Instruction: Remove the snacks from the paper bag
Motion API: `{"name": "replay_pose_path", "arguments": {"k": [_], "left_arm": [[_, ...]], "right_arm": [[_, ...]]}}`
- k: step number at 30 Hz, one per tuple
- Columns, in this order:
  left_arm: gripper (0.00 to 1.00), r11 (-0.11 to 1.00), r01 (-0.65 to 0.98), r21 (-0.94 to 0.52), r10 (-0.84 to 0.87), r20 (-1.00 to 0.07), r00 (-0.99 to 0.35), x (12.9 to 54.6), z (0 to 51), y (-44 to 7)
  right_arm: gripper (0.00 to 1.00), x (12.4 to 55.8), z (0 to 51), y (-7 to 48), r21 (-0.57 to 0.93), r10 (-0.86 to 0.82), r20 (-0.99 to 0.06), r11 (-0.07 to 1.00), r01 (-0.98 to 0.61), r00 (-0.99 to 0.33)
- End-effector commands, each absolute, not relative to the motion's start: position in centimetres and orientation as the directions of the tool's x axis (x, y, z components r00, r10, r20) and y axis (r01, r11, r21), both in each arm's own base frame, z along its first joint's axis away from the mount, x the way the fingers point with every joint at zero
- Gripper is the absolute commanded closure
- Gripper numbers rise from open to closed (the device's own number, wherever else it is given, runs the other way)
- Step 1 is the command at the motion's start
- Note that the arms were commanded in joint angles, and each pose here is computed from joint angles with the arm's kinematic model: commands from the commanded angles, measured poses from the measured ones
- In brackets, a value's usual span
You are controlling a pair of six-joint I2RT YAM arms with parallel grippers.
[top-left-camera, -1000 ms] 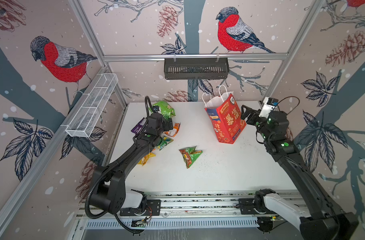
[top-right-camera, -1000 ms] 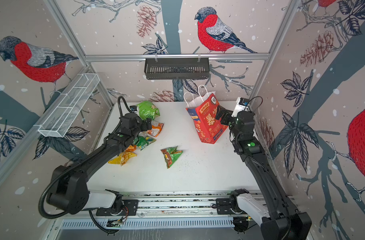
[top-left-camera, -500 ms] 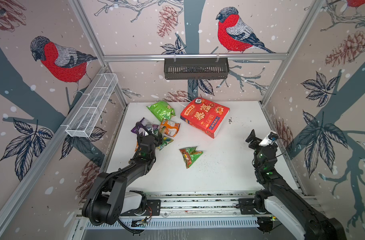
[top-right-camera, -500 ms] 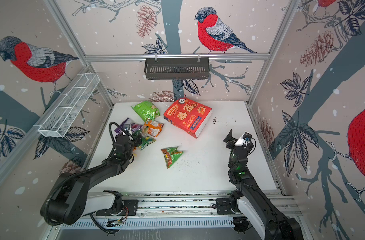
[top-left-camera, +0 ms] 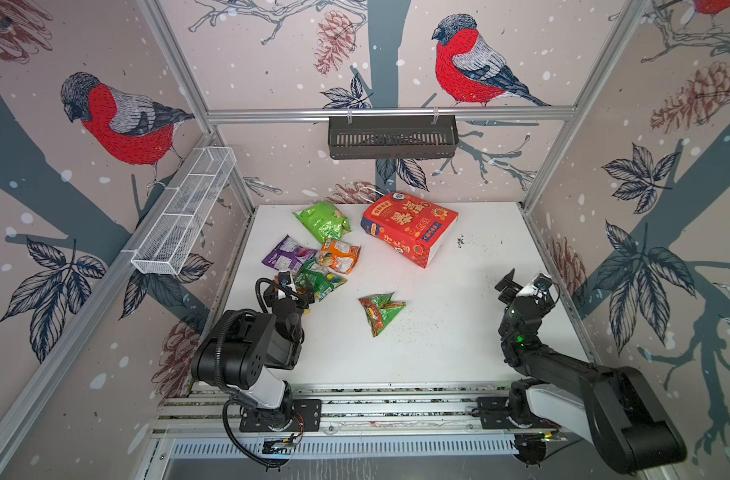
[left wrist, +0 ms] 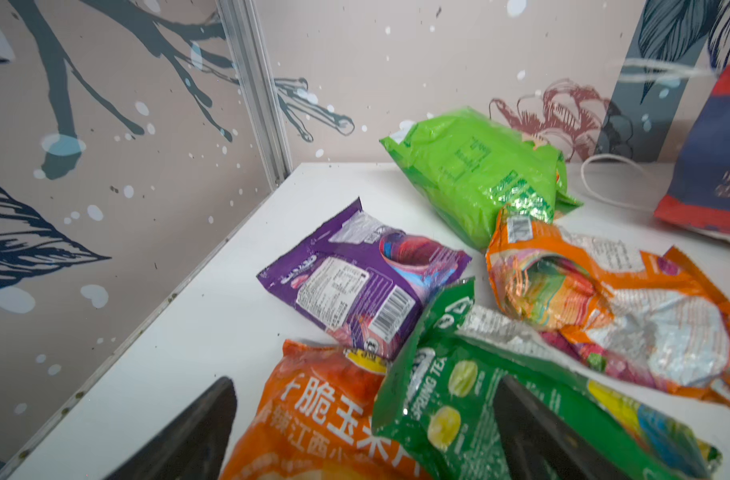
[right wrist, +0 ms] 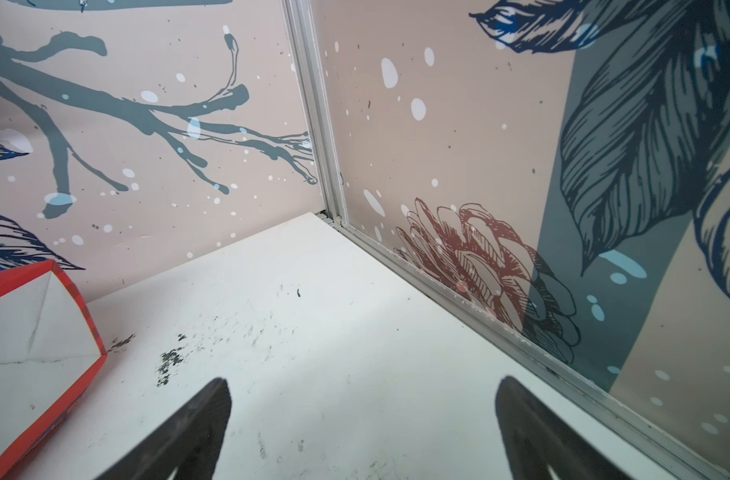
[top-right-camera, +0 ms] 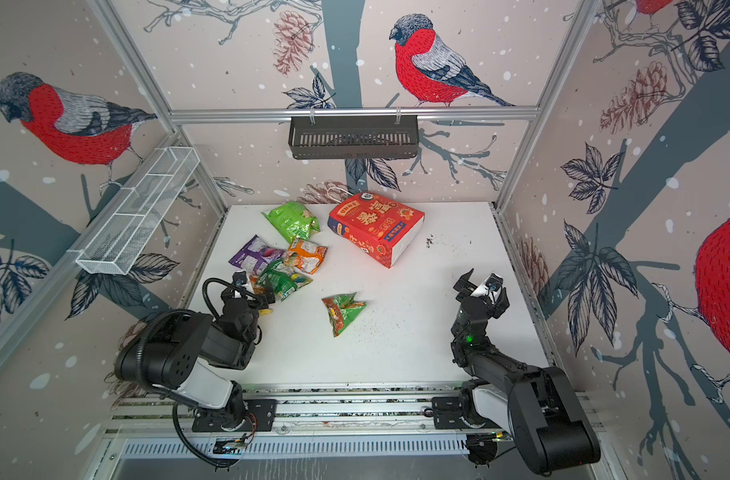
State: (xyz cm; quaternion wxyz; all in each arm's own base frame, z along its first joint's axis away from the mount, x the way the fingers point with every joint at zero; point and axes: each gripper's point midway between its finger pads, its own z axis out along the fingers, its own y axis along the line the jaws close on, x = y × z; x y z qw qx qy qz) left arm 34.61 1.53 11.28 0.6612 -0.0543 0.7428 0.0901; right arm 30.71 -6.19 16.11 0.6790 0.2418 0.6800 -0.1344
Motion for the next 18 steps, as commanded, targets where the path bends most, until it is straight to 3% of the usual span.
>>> {"name": "replay_pose_path", "arguments": {"k": [1,6,15,18], "left_arm": [[0.04,0.972,-0.233,0.020,0.021,-1.000,0.001,34.9,14.3,2.0],[0.04,0.958,-0.287,0.020,-0.002,-0.997,-0.075,36.9,13.3,3.0],[0.02,0.957,-0.288,0.012,-0.010,-0.997,-0.075,36.9,13.3,3.2],[0.02,0.957,-0.291,0.014,-0.006,-0.998,-0.069,36.7,13.4,3.2]], "right_arm": [[0.00,31.4,19.3,-5.7,0.198,0.138,-0.977,0.864,0.463,0.160],[0.00,31.8,19.1,-5.3,0.140,0.099,-0.989,0.882,0.451,0.113],[0.00,33.3,15.6,-6.3,0.062,0.081,-0.997,0.858,0.510,-0.014],[0.00,33.5,15.2,-6.6,0.079,0.085,-0.996,0.863,0.500,0.011]]}}
